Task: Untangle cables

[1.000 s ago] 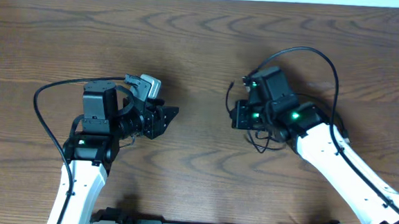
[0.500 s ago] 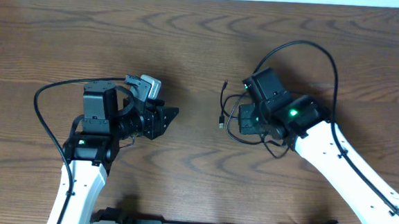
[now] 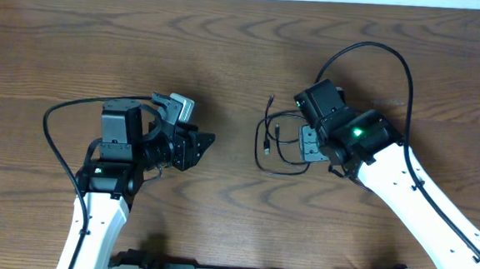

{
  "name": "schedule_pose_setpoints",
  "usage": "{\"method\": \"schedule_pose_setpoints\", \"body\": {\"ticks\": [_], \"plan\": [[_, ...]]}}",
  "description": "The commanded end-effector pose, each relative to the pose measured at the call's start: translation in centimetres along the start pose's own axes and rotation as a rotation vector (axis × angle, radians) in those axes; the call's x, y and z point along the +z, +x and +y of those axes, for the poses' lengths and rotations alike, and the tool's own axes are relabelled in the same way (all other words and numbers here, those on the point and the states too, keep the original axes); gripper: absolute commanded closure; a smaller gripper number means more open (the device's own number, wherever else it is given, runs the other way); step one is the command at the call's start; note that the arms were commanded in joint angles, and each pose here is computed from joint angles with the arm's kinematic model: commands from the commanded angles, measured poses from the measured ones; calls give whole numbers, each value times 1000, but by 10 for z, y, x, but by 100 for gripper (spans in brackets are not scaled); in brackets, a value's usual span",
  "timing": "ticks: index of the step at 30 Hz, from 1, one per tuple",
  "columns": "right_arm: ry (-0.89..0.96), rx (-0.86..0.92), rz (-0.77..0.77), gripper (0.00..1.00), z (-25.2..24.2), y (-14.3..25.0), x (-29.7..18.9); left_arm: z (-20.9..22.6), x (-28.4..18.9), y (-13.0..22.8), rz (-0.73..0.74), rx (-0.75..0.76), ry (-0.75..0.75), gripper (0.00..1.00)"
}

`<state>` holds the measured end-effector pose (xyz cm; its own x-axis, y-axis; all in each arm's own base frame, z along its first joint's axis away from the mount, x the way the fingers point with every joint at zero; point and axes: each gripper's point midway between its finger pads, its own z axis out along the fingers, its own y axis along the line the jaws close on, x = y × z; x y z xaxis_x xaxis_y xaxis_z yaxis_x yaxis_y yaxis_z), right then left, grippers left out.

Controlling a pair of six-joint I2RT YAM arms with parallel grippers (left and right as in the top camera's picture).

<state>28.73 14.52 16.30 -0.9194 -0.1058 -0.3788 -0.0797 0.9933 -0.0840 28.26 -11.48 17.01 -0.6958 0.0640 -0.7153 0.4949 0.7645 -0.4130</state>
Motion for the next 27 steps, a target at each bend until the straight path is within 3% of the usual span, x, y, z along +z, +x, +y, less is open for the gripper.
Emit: {"method": "schedule_pose_setpoints", "body": {"ticks": [1, 6, 16, 22, 27], "plan": [[81, -3, -53, 24, -13, -12, -2, -4, 0, 2, 4, -4, 19, 49], [20, -123, -25, 18, 5, -22, 25, -4, 0, 2, 4, -4, 19, 49], [-40, -154, 142, 21, 28, -9, 102, -4, 0, 5, 16, -13, 19, 49], [-191, -225, 207, 21, 66, 7, 116, -4, 0, 5, 16, -11, 19, 49], [-335, -317, 229, 15, 97, 19, 107, -4, 0, 5, 16, -11, 19, 49]]}}
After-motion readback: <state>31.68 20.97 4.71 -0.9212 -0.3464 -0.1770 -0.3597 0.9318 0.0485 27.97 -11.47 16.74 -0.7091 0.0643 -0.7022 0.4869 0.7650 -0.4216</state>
